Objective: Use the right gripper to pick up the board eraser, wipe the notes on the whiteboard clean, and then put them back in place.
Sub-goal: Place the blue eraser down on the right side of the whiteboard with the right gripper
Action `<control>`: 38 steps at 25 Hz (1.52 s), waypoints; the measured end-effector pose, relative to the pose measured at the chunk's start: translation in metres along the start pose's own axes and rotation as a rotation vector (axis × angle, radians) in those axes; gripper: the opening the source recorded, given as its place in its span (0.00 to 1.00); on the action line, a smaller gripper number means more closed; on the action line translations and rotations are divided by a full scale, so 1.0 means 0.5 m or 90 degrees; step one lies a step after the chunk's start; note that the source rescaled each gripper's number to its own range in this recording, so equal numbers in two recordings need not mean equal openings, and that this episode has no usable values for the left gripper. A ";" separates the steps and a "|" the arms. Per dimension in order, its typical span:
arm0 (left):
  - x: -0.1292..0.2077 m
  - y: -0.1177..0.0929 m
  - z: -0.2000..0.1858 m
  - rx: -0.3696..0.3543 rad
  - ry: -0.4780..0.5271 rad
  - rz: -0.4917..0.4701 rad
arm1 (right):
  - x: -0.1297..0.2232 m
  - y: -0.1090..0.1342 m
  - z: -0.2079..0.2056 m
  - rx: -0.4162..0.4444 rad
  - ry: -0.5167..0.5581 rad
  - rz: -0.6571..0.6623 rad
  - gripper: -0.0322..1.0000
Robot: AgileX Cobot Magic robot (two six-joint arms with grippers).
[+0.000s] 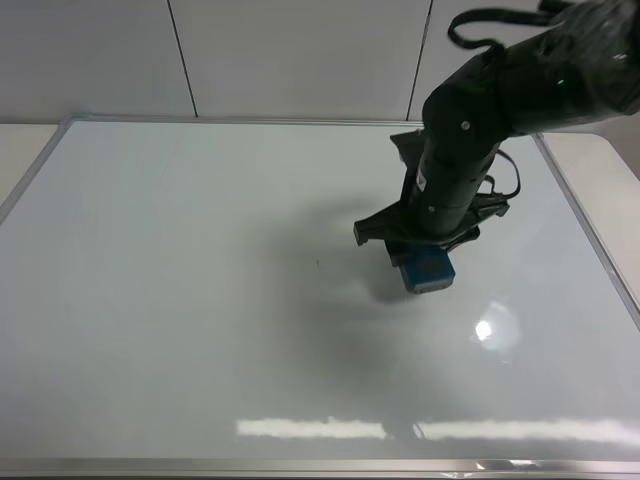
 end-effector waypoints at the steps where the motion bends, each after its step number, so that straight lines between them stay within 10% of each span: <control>1: 0.000 0.000 0.000 0.000 0.000 0.000 | -0.009 -0.005 -0.023 -0.009 -0.021 0.005 0.03; 19: 0.000 0.000 0.000 0.000 0.000 0.000 | -0.074 -0.141 -0.052 0.032 -0.073 0.114 0.03; 38: 0.000 0.000 0.000 0.000 0.000 0.000 | -0.060 -0.141 0.090 0.037 0.013 0.184 0.03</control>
Point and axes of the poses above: a point on each arm's last joint axis where the gripper is mounted, z pointing out along that axis toward the gripper, y along the wrist's bending axis when the last joint is at zero, x = y × z, the point moved 5 cm from there along z, pointing out along that axis toward the gripper, and after that the axes turned 10 degrees about z, right-handed, at the moved point
